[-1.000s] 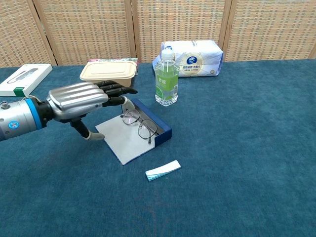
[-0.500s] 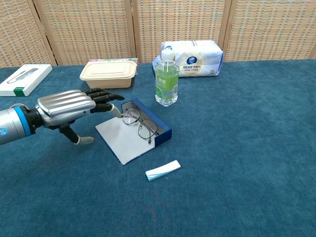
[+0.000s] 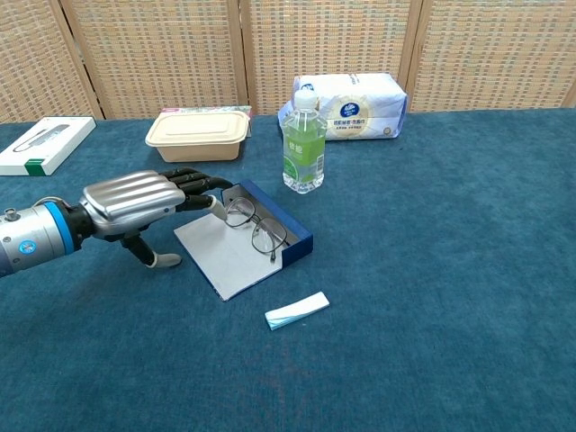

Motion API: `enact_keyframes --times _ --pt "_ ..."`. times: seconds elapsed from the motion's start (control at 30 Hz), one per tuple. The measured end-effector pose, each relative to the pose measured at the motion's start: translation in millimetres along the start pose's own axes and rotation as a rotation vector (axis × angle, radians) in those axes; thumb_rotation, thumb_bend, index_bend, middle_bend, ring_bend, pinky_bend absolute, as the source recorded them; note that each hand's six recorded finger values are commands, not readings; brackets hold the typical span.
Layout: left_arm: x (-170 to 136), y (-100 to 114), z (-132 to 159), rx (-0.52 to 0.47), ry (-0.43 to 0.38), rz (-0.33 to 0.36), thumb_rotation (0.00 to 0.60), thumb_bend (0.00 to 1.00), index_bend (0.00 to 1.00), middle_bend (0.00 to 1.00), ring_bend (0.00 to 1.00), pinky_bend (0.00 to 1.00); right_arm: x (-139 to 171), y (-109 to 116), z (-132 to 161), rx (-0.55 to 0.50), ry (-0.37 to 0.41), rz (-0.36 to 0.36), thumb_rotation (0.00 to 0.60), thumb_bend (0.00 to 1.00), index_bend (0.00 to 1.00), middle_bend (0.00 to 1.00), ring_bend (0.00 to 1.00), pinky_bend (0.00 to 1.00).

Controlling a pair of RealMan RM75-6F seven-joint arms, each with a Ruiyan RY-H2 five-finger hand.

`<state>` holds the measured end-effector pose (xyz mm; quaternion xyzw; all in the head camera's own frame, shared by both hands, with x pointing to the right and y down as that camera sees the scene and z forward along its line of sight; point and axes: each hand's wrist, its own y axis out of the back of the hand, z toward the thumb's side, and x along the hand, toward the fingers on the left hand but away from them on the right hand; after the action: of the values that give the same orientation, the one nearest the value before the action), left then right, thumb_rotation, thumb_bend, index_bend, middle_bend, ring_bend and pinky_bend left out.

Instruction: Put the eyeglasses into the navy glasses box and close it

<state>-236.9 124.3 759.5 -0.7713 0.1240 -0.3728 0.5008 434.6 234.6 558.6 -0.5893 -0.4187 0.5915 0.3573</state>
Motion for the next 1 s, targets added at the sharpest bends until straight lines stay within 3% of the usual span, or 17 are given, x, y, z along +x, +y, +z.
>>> enact_keyframes --times 0.53,0.83,1.0 --pt "9.1 -4.9 7.9 -0.002 -0.006 -0.011 0.600 0.33 0.26 0.00 0.00 0.00 0.4 -0.1 -0.1 0.001 0.001 -0.001 0.600 0.21 0.01 0.00 0.00 0.00" --pt "11.2 -4.4 9.1 0.008 -0.013 -0.009 0.600 0.50 0.35 0.00 0.00 0.00 0.5 0.1 -0.3 -0.001 0.002 0.000 0.600 0.21 0.01 0.00 0.00 0.00" --pt "11.5 -2.0 5.7 0.017 -0.008 -0.006 0.600 0.51 0.37 0.00 0.00 0.00 1.0 0.1 -0.5 -0.002 0.002 0.000 0.600 0.21 0.01 0.00 0.00 0.00"
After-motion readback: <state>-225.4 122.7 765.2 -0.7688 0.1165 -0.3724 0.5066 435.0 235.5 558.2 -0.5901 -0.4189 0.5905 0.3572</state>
